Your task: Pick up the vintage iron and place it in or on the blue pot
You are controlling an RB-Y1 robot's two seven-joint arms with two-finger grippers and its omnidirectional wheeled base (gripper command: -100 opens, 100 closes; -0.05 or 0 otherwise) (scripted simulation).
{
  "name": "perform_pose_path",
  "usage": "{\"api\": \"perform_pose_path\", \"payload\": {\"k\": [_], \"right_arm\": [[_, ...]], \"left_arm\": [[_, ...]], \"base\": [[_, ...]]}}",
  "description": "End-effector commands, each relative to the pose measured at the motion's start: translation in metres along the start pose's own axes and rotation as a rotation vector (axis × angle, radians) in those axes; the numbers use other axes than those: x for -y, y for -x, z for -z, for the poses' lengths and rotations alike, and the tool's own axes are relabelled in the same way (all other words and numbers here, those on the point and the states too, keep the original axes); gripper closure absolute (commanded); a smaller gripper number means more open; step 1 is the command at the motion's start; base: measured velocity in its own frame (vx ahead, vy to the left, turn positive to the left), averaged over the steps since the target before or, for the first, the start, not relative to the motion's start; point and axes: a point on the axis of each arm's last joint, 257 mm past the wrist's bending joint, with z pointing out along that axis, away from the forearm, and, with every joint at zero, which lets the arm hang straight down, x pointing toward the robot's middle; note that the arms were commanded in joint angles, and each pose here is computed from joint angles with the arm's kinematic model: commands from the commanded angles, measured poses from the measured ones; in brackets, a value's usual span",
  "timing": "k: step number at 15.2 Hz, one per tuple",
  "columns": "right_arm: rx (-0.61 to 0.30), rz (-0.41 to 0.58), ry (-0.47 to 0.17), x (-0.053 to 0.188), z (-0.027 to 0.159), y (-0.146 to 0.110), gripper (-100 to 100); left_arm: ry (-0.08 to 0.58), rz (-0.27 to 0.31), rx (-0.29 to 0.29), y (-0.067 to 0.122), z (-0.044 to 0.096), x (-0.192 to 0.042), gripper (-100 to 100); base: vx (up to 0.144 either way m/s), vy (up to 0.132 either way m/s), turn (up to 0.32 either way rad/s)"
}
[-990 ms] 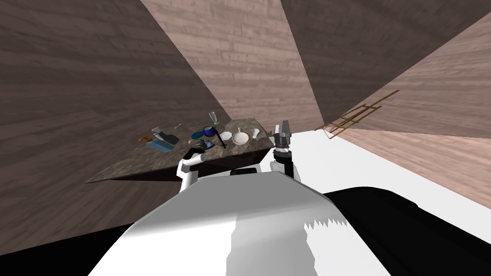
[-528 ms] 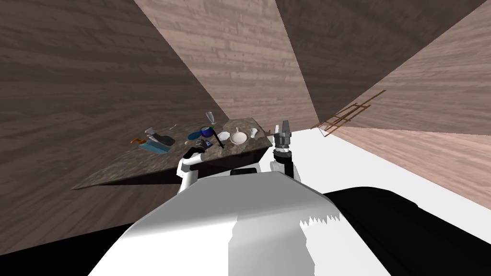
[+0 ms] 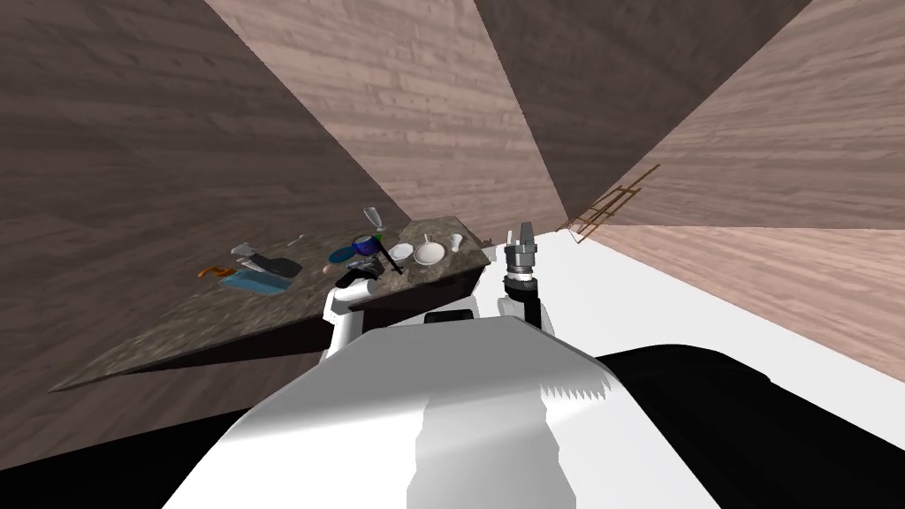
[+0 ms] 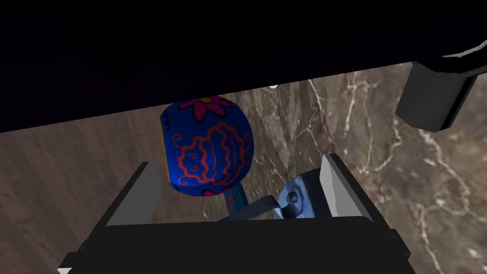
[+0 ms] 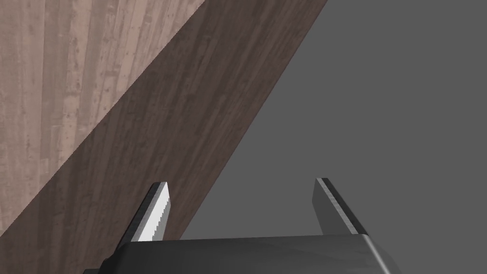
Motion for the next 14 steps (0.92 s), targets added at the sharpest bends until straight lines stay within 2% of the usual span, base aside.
{"api": "perform_pose_path", "payload": {"k": [1, 9, 14], "right_arm": [[0.0, 0.0, 0.0, 0.0, 0.0, 0.0, 0], [0.0, 0.0, 0.0, 0.0, 0.0, 0.0, 0], [0.0, 0.0, 0.0, 0.0, 0.0, 0.0, 0]], "left_arm": [[0.033, 0.005, -0.004, 0.0, 0.0, -0.003, -100], [0.102, 0.014, 0.01, 0.008, 0.001, -0.007, -100], [0.151, 0.022, 0.052, 0.026, 0.006, -0.007, -100]], "base": [[-0.047, -0.053, -0.18], [-0.03, -0.023, -0.131], [-0.019, 0.013, -0.101]]}}
